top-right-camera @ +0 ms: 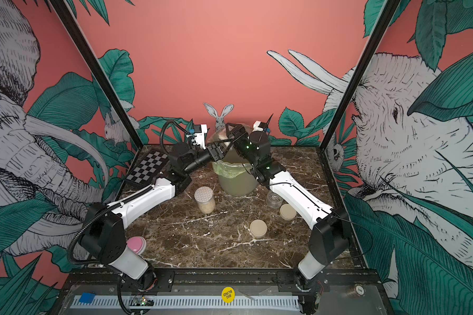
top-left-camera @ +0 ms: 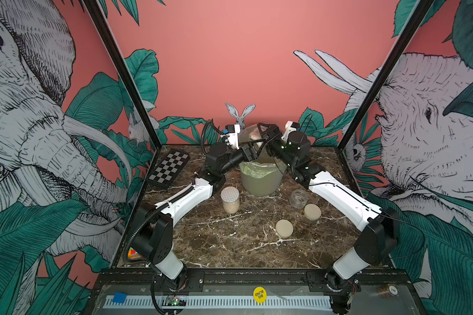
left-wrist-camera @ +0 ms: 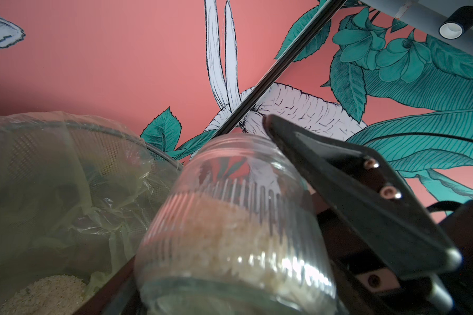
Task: Empty moldy rice from jars
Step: Pour the moldy rice from the jar into the trash bin.
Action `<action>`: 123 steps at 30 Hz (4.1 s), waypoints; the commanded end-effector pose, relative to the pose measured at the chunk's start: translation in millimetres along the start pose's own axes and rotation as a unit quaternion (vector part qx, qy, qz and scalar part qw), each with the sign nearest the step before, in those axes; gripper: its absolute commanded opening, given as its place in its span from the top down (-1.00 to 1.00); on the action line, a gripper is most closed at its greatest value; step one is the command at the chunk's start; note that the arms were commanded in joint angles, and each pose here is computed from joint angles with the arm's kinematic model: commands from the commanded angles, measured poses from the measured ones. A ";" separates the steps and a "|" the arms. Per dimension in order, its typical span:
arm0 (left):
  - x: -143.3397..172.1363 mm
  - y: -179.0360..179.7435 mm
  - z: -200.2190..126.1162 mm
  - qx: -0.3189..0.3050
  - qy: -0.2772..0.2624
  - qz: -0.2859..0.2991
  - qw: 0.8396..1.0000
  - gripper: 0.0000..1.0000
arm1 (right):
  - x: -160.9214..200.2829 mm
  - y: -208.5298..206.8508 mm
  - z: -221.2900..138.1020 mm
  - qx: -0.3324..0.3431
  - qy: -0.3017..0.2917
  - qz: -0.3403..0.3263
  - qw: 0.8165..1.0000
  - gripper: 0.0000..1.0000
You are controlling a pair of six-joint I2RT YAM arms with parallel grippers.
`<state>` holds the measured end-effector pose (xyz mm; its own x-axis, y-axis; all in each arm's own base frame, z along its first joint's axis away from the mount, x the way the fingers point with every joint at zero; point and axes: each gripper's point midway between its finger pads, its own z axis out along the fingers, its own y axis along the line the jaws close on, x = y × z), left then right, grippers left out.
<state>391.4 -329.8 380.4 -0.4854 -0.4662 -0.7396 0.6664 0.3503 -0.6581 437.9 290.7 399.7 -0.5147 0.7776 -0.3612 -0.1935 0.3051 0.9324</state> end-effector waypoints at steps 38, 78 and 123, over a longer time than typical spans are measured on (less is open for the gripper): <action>-44.3 -26.2 1.2 0.017 -0.020 0.056 0.998 1.00 | -43.5 -11.4 -30.5 0.033 -0.026 -0.020 0.999 -0.96; -36.9 2.1 7.1 -0.106 0.161 0.113 0.975 1.00 | -86.2 18.2 -17.0 -0.024 0.066 -0.148 0.987 -0.86; 44.1 65.8 36.8 -0.239 0.367 0.295 0.849 1.00 | -92.7 -73.8 -141.6 0.135 0.011 -0.240 0.961 -0.86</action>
<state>428.1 -369.9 285.2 -0.5865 0.4272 -0.6882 0.6879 0.7112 -0.1448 387.3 126.5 343.4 -0.5073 0.5133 -0.6922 -0.1522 0.7373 0.6582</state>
